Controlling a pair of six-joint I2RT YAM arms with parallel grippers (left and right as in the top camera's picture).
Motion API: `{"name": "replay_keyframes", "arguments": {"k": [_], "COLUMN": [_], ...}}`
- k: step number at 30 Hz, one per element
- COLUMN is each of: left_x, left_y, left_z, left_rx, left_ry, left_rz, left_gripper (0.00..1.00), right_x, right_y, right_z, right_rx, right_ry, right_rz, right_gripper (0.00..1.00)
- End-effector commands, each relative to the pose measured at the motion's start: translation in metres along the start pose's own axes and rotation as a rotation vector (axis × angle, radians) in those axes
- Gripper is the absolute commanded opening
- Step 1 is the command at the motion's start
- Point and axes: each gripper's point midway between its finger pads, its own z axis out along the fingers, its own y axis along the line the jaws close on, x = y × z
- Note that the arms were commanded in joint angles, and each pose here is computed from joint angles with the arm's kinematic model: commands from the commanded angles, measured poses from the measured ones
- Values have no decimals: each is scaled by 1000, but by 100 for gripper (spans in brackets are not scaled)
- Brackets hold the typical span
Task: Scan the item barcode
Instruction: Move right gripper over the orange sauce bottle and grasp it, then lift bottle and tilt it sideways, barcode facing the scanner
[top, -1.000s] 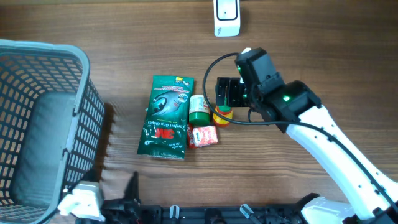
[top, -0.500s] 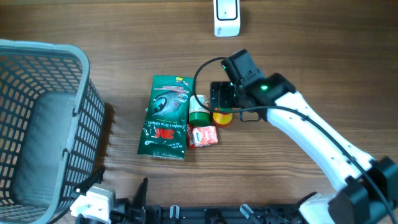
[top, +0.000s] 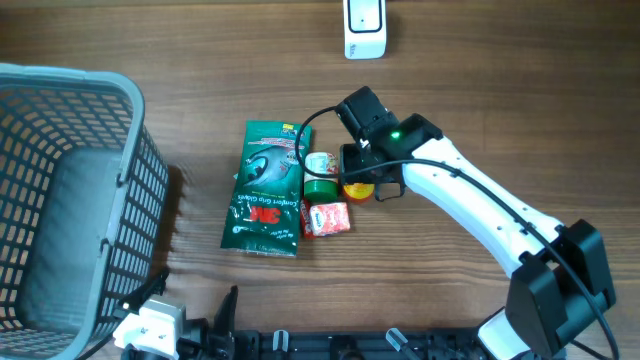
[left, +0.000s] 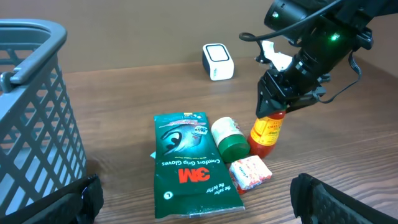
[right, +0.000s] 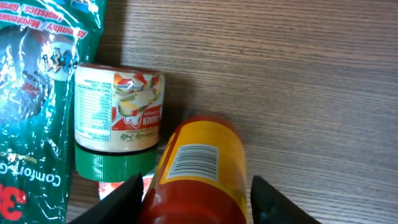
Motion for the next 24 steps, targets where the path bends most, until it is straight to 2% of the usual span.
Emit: {"name": "replay_keyframes", "arguments": {"k": [1, 4, 7, 11, 18, 24], "left_x": [1, 1, 1, 1, 1, 1], "left_y": [-4, -4, -4, -4, -4, -4], "left_z": [-1, -1, -1, -1, -1, -1], "left_rx": [24, 24, 24, 24, 24, 24], "left_ry": [-5, -5, -5, -5, -5, -5], "left_rz": [18, 18, 18, 18, 18, 18], "left_gripper": [100, 100, 100, 100, 100, 100], "right_x": [16, 18, 15, 16, 32, 45], "right_y": [-4, -2, 3, 11, 31, 72], "right_z": [19, 17, -6, -48, -100, -142], "right_rx": [23, 4, -77, -240, -546, -909], "right_ry": [84, 92, 93, 57, -18, -142], "right_rz": [-1, -27, -119, -346, -629, -856], "right_gripper": [47, 40, 33, 33, 32, 32]}}
